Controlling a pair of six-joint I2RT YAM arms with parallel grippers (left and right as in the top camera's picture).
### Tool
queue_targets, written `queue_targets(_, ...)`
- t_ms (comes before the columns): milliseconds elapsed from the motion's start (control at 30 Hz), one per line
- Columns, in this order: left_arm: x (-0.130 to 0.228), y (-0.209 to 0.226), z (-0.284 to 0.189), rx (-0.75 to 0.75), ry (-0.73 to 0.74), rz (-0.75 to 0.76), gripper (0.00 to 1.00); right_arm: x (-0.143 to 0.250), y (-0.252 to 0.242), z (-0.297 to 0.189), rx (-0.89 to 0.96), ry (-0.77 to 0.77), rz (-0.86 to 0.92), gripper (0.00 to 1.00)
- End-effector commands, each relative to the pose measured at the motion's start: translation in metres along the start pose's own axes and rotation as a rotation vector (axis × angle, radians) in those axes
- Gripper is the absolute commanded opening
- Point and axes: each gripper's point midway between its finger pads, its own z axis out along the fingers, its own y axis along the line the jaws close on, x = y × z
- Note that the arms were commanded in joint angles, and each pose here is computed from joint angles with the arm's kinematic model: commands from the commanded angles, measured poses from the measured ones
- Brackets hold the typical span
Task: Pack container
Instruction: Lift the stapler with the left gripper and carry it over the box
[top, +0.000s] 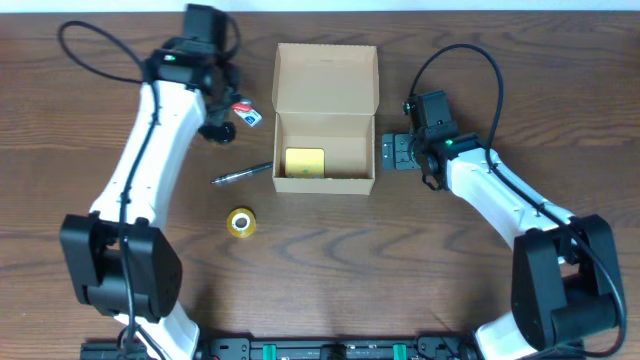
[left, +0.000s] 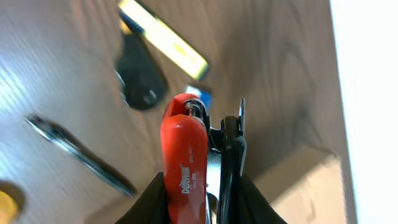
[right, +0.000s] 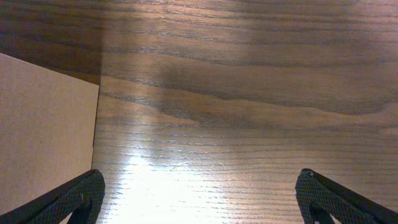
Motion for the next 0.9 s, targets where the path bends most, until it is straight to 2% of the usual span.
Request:
queue_targets(0,0.016,-0.014,-0.005,0.037,-0.015,-0.05,0.06,0.003,-0.004,0.003,0.007,0.012,0.018,0.99)
queue_targets(133,0.042,-0.025,-0.009,0.074,0.009,-0.018,0.06,0.003,-0.004,0.003,0.007,0.012,0.018,0.99)
queue_targets(400,0.071,-0.031,-0.014,0.098,0.037,0.036,0.06,0.003,-0.004,0.003,0.007,0.012,0.018,0.99)
queue_targets(500,0.085,-0.045,-0.018,0.155,0.046,0.045,0.06,0.003,-0.004,0.003,0.007,0.012,0.018,0.99)
queue_targets(700,0.133,-0.069,0.004,0.218,0.123,-0.157,0.06,0.003,-0.004,0.003,0.007,0.012,0.018,0.99)
queue_targets(867,0.16,-0.071,0.021,0.198,0.208,-0.271,0.06,0.003,-0.004,0.003,0.007,0.012,0.018,0.99)
